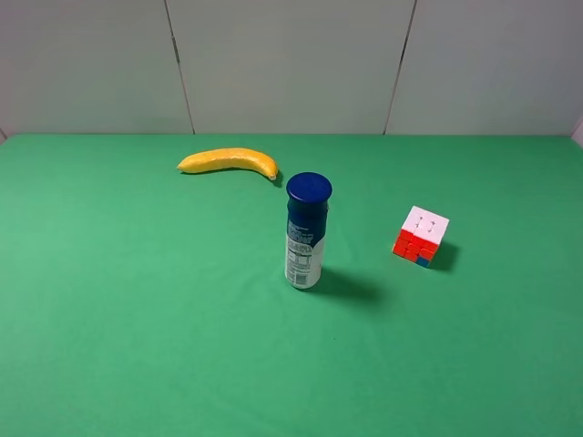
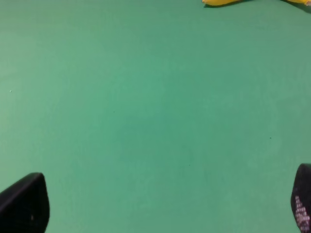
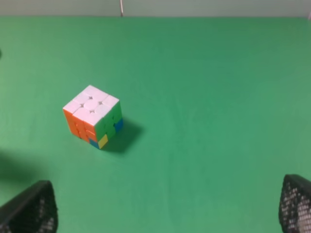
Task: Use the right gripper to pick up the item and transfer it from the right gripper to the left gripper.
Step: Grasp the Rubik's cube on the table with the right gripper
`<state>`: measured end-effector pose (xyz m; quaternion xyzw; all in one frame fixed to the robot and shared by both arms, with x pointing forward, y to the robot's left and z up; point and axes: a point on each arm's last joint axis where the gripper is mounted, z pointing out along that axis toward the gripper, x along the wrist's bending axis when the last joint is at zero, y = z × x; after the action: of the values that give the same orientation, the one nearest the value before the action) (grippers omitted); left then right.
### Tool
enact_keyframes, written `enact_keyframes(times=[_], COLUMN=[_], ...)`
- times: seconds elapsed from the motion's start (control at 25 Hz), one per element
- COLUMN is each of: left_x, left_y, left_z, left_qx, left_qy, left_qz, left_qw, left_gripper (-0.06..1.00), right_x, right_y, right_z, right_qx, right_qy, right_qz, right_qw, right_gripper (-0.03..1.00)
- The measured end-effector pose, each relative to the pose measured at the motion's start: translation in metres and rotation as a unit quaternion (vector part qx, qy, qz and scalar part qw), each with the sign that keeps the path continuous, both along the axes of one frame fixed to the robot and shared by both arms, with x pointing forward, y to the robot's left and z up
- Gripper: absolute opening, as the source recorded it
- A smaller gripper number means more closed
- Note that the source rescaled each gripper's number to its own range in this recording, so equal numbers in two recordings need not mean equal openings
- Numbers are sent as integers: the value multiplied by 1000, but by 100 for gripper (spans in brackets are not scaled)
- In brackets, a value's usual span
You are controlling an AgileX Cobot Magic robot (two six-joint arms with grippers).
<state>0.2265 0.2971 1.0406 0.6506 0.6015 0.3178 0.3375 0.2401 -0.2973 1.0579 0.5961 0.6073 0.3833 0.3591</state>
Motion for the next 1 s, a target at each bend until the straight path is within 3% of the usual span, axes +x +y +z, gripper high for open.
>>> enact_keyframes(times=[0.2,0.48,0.76,1.0], left_x=[0,0,0,0], left_y=[0,0,0,0], left_z=[0,0,0,0], left_qx=[0,0,0,0], left_qy=[0,0,0,0], left_qz=[0,0,0,0], left_qw=[1000,1000,1000,1000], left_gripper=[100,100,100,100], right_x=[30,99,172,215], right_y=[1,7,13,32], right_z=[23,48,34,25], right_qx=[0,17,11,-3], right_qy=[66,176,277,305], right_qz=[0,12,35,72], right_qw=[998,984,960,950], right_gripper=[100,100,100,100])
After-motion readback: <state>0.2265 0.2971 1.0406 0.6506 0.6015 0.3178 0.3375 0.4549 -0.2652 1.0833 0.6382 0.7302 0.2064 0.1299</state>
